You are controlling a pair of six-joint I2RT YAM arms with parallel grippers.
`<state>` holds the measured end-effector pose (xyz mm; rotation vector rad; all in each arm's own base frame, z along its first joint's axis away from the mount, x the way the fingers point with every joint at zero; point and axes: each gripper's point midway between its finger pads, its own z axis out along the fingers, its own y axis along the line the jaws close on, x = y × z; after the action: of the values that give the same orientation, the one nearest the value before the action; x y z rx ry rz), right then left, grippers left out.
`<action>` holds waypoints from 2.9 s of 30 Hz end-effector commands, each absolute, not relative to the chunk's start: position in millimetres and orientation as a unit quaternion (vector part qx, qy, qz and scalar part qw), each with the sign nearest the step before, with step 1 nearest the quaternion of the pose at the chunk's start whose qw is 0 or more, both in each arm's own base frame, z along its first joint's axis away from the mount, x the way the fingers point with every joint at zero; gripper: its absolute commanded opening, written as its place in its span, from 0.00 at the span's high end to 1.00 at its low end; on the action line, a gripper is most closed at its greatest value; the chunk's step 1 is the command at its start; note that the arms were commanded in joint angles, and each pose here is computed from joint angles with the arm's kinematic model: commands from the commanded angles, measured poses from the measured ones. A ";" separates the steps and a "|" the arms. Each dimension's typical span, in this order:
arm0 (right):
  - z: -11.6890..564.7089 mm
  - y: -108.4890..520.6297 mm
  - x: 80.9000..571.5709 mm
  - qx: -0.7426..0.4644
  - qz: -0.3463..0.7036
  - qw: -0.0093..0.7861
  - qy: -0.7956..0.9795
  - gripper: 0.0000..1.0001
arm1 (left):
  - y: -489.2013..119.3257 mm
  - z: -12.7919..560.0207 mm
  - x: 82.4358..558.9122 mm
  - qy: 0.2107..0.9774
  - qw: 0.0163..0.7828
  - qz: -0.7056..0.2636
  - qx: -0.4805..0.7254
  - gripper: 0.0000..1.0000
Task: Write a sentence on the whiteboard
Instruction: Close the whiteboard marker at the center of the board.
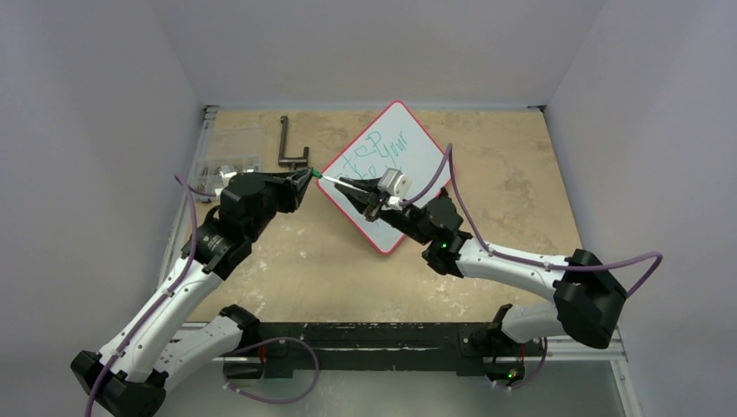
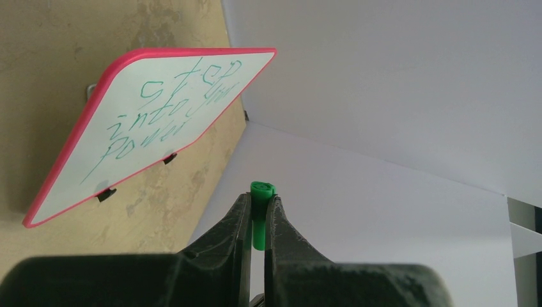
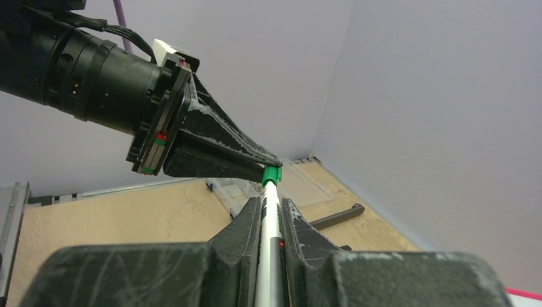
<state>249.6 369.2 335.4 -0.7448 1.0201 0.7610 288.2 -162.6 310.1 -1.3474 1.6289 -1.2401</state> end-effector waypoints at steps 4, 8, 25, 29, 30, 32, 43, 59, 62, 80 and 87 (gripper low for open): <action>365.5 368.8 250.4 -0.319 0.346 0.763 0.442 1.00 | -159.4 332.6 289.3 0.602 0.344 -0.499 -0.520 1.00; 362.0 372.2 251.7 -0.322 0.347 0.759 0.446 1.00 | -160.3 333.6 289.5 0.602 0.344 -0.501 -0.518 1.00; 350.9 379.1 261.6 -0.318 0.339 0.754 0.463 1.00 | -160.9 337.0 286.4 0.600 0.342 -0.509 -0.514 1.00; 351.1 382.4 264.6 -0.319 0.336 0.755 0.463 1.00 | -162.7 336.9 285.3 0.601 0.338 -0.513 -0.511 1.00; 351.4 383.5 265.5 -0.319 0.335 0.756 0.463 1.00 | -162.9 337.3 284.4 0.602 0.337 -0.514 -0.510 1.00; 352.1 385.3 267.0 -0.320 0.334 0.757 0.462 1.00 | -162.7 338.0 283.5 0.601 0.337 -0.515 -0.509 1.00; 344.8 399.2 270.3 -0.329 0.339 0.747 0.467 1.00 | -167.7 341.6 282.8 0.603 0.332 -0.525 -0.500 1.00; 339.4 423.3 280.8 -0.340 0.339 0.746 0.462 1.00 | -178.1 367.4 276.2 0.588 0.324 -0.576 -0.467 1.00; 340.1 427.1 280.6 -0.338 0.347 0.743 0.461 1.00 | -180.8 368.6 275.1 0.589 0.322 -0.581 -0.460 1.00; 352.9 459.9 288.1 -0.243 0.466 0.684 0.505 1.00 | -192.7 391.7 272.4 0.580 0.345 -0.622 -0.396 1.00; 373.4 468.0 282.0 -0.202 0.531 0.650 0.504 1.00 | -200.5 402.4 268.9 0.574 0.349 -0.646 -0.361 1.00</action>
<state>296.3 438.2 385.7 -0.4530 1.0441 1.0302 309.2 -134.6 374.3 -1.2554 1.2984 -1.3486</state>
